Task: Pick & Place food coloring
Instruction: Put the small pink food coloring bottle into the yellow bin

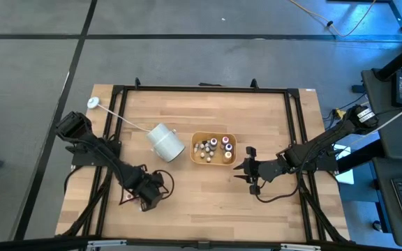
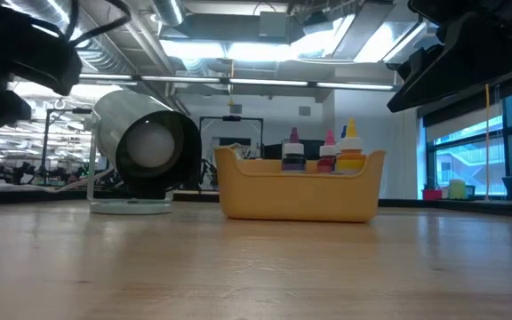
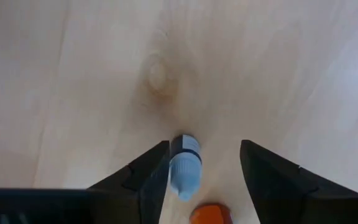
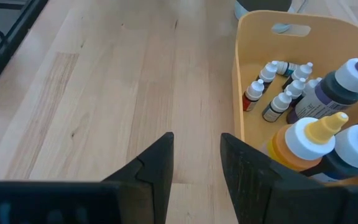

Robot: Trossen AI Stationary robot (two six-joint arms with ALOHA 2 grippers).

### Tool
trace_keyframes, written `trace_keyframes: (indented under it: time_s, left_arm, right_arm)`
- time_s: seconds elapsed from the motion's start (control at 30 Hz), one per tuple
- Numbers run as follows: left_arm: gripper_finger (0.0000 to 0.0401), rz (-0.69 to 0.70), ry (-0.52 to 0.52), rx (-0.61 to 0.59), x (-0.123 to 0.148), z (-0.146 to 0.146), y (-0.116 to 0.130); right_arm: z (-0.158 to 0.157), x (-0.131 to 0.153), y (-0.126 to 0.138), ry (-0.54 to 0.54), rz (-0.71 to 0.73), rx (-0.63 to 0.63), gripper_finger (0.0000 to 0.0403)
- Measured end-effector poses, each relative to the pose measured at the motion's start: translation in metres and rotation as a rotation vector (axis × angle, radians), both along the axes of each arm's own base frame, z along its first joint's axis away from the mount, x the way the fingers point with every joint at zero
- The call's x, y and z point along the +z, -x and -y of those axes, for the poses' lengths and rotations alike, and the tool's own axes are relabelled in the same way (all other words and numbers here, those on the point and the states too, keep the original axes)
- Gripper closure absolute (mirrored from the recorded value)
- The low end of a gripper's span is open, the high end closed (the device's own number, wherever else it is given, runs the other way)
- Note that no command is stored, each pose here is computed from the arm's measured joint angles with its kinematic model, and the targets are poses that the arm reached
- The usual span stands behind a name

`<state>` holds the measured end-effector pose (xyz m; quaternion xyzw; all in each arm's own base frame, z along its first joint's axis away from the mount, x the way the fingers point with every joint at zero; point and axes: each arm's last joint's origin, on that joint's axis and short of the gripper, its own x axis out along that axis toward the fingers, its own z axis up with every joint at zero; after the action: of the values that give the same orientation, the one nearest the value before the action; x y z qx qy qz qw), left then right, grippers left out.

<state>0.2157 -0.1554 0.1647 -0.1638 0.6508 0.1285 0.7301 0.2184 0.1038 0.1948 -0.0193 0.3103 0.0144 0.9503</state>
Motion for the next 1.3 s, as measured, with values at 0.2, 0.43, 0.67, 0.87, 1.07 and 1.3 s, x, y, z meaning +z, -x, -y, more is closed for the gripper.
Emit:
trace_keyframes:
  time_s: [0.2, 0.43, 0.67, 0.87, 1.07, 1.3]
  left_arm:
    - [0.0214, 0.022, -0.058, -0.049, 0.0000, 0.0024, 0.0035]
    - [0.0216, -0.030, -0.045, -0.057, -0.0004, 0.0020, 0.0073]
    - [0.0227, -0.043, -0.043, -0.060, -0.0005, 0.0017, 0.0082]
    - [0.0276, -0.042, -0.044, -0.060, -0.0005, 0.0017, 0.0082]
    - [0.0334, -0.046, -0.049, -0.082, -0.0002, 0.0013, 0.0087]
    - [0.0348, -0.028, -0.030, -0.066, 0.0048, -0.0009, 0.0010]
  right_arm:
    - [0.0000, 0.0000, 0.0000, 0.000, 0.000, 0.000, 0.0269]
    - [0.0001, 0.0000, -0.0001, 0.000, 0.000, -0.001, 0.0269]
    - [0.0000, 0.0000, 0.0000, 0.000, 0.000, 0.000, 0.0269]
    - [0.0000, 0.0000, 0.0000, 0.000, 0.000, 0.000, 0.0269]
    - [0.0000, 0.0000, 0.0000, 0.000, 0.000, 0.000, 0.0269]
    - [0.0000, 0.0001, 0.0000, -0.001, 0.001, 0.000, 0.0269]
